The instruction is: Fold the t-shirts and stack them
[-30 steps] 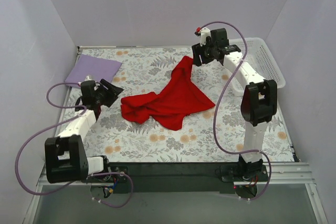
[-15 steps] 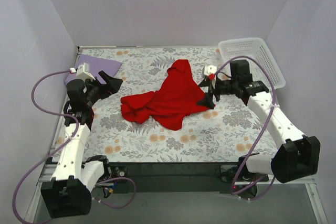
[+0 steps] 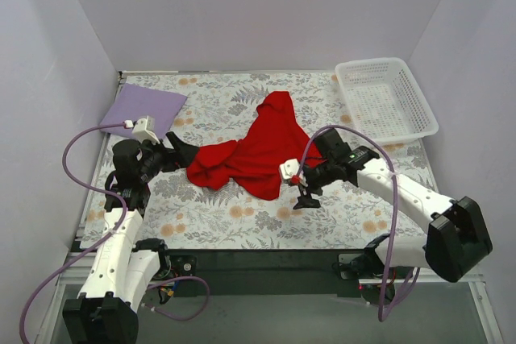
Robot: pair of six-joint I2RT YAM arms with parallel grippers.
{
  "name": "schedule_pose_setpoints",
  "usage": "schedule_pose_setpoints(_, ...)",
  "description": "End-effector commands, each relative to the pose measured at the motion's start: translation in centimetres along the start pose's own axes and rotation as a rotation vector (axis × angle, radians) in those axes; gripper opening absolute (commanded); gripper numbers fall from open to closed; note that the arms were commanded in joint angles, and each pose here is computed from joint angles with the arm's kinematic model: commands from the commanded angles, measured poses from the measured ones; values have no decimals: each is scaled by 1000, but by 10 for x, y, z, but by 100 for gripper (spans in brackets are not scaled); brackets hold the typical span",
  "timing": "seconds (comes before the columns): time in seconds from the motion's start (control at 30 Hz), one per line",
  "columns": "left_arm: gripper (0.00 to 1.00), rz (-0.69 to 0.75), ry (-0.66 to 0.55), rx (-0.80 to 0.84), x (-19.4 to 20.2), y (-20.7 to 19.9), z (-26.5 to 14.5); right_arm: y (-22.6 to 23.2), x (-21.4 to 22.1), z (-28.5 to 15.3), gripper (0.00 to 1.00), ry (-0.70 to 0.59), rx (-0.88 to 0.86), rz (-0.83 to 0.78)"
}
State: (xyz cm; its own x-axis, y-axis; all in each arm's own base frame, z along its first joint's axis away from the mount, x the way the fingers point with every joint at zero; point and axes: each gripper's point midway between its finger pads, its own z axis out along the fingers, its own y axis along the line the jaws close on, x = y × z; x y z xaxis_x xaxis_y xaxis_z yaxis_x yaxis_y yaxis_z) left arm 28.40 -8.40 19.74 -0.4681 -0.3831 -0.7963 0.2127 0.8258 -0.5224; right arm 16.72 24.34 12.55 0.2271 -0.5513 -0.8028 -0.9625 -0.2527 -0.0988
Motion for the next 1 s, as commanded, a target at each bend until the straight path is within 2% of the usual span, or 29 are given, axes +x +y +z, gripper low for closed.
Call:
schedule_pose_setpoints(0.0, 80, 25, -3, -2, -1, 0, -2, -2, 13, 18, 83, 121, -45, -67)
schedule_pose_setpoints(0.13, 80, 25, -5, -15, -1, 2, -2, -8, 11, 48, 72, 201, -91, -104)
schedule_pose_setpoints(0.27, 80, 29, -9, -18, -3, 2, -3, -36, 0, 76, 61, 271, -57, -103)
schedule_pose_setpoints(0.43, 80, 27, -7, -16, -2, 2, -3, -59, 19, 95, 57, 367, -19, -47)
schedule_pose_setpoints(0.53, 80, 29, -8, -8, -3, 0, -3, -60, 31, 101, 56, 404, -22, -27)
schedule_pose_setpoints(0.63, 80, 28, -9, -3, -2, -1, -3, -52, 42, 106, 49, 425, -51, -9)
schedule_pose_setpoints(0.77, 80, 28, -12, 3, -2, -2, -4, -42, 48, 105, 31, 436, -67, 16)
schedule_pose_setpoints(0.8, 80, 30, -12, 7, -2, -3, -4, -42, 43, 102, 18, 425, -61, 16)
schedule_pose_setpoints(0.87, 80, 28, -13, 9, -2, -3, -4, -41, 34, 96, 2, 409, -49, 10)
schedule_pose_setpoints(0.97, 80, 28, -8, 15, -1, -4, -4, -40, -7, 72, 1, 334, -54, -21)
